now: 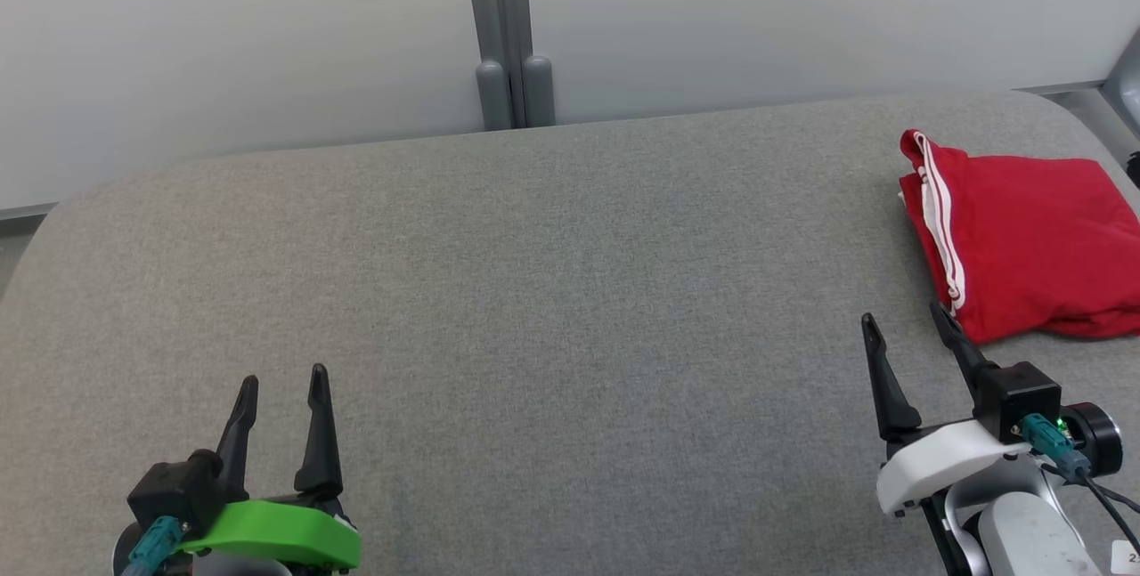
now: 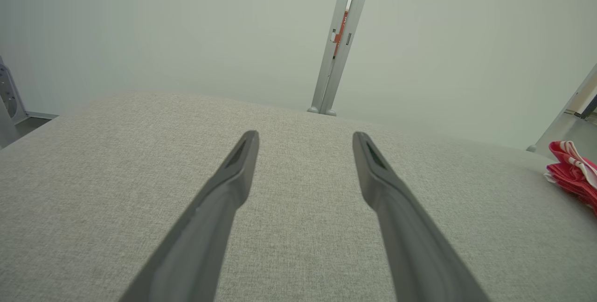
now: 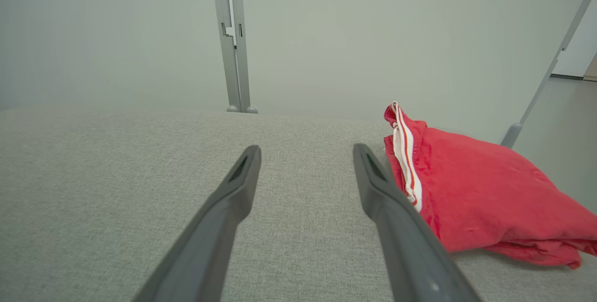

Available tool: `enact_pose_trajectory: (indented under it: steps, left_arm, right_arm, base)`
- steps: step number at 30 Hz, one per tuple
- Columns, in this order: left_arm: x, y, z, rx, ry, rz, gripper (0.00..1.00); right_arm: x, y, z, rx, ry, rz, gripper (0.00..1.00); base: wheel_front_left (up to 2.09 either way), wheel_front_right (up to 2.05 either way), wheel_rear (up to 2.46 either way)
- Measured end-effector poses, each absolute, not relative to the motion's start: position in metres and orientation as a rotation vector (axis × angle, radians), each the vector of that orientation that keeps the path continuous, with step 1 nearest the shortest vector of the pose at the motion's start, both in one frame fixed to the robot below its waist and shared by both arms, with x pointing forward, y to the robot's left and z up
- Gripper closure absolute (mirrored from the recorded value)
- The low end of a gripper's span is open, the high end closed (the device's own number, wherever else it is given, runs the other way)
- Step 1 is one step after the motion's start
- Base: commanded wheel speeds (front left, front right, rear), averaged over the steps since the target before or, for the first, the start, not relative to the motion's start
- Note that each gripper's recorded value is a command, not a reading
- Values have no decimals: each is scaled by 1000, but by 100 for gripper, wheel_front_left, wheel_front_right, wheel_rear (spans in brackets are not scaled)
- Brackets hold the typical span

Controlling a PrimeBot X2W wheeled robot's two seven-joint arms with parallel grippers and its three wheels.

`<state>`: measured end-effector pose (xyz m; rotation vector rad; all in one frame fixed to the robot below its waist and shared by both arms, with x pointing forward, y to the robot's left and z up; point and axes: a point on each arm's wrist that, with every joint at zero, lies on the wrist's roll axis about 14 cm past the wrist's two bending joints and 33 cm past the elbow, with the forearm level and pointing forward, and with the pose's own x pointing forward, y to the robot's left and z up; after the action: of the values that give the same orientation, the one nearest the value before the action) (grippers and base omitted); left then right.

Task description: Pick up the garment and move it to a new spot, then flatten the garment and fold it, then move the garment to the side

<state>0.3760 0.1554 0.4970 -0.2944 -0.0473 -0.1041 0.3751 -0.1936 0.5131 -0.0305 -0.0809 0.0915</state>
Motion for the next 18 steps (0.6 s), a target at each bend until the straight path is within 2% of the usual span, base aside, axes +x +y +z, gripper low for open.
enact_pose_trajectory:
  steps: [15,16,18]
  left_arm:
    - [377,153,499,-298,-54,-111,0]
    - [377,153,497,-299,-48,-110,100]
    - [374,153,489,-301,-22,-106,100]
  right_arm:
    - [376,-192,511,-23,-76,93,0]
    - [375,-192,509,-22,-70,93,100]
    - [372,-191,500,-16,-43,92,100]
  base:
    - [0,0,0]
    - [0,0,0]
    - [0,0,0]
